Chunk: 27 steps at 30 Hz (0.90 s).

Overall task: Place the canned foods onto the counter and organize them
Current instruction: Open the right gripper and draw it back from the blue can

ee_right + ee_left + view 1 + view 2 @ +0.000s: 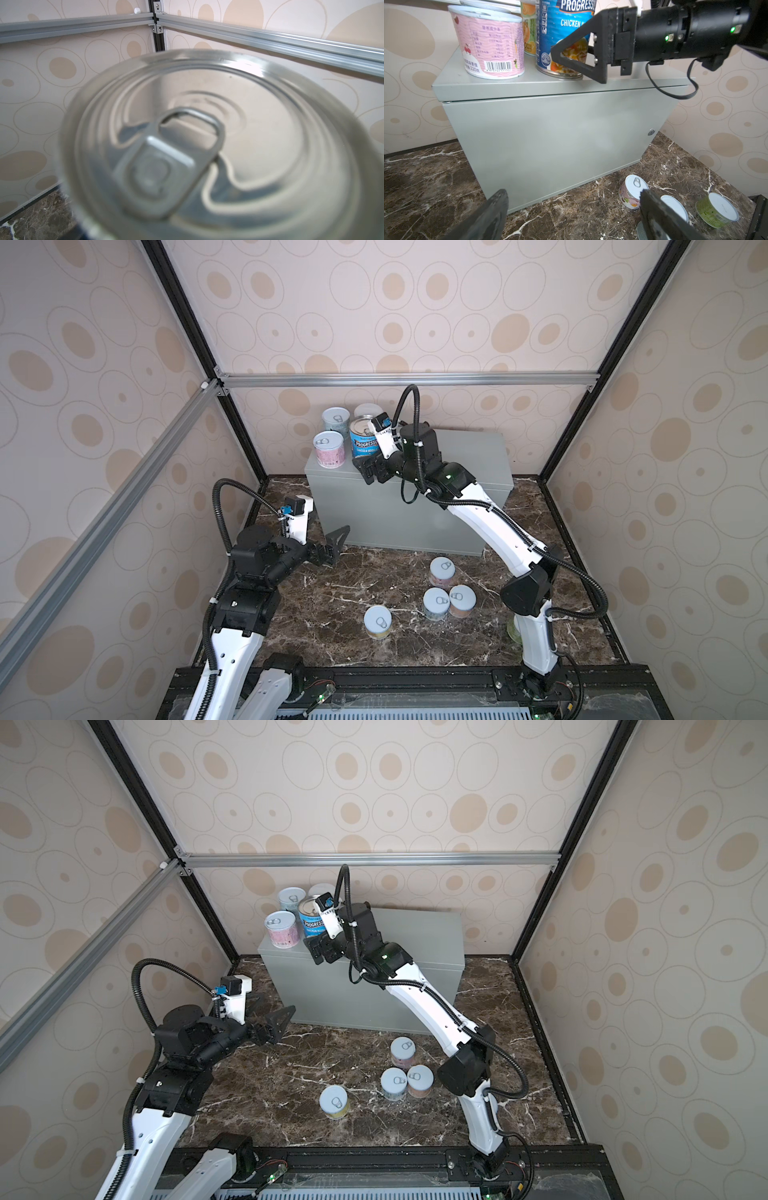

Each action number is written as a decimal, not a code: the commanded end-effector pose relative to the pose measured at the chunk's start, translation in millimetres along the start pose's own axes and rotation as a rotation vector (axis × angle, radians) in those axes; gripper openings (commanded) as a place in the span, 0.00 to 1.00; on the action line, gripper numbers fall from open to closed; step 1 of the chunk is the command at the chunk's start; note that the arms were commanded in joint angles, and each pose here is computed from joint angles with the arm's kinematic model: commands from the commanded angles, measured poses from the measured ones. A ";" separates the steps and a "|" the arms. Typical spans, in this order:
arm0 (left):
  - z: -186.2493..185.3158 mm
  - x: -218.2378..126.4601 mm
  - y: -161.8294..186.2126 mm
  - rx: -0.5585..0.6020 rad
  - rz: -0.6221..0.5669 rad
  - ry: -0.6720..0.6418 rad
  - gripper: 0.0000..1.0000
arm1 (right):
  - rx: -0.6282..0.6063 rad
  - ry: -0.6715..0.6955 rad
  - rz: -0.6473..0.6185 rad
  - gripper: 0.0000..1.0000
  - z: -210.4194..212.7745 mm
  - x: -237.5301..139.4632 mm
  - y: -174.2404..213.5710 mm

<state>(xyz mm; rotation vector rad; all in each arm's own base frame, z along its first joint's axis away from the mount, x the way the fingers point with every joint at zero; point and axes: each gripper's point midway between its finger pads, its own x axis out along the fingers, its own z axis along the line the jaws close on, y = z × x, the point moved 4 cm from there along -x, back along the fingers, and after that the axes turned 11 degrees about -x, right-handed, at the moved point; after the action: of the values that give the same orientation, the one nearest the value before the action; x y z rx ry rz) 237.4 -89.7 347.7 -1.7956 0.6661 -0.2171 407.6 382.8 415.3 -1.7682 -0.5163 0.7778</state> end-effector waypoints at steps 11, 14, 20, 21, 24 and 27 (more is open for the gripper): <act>-1.8 6.3 -12.9 0.018 -0.006 0.001 0.98 | 0.006 0.053 -0.039 1.00 12.2 -166.5 14.1; 2.6 8.2 -10.3 0.008 0.003 -0.023 0.98 | -0.043 0.061 0.056 1.00 33.0 -186.4 44.7; 9.7 7.4 -8.5 -0.011 0.009 -0.077 0.98 | -0.014 0.012 0.166 1.00 75.5 -199.3 108.4; 9.8 7.3 -8.4 -0.014 0.012 -0.078 0.98 | 0.007 0.003 0.172 1.00 78.7 -198.2 114.8; 9.5 4.8 -10.7 -0.011 0.015 -0.091 0.98 | 0.034 -0.006 0.160 1.00 82.0 -192.2 112.7; 13.1 0.4 -11.5 0.003 0.019 -0.132 0.98 | 0.006 0.026 0.153 1.00 76.3 -183.2 93.8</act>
<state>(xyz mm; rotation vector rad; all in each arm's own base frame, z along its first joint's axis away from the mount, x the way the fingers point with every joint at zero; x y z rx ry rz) 252.6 -81.5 336.8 -1.8039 0.6390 -0.0817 215.3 274.2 322.3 -1.8628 -0.3308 0.9632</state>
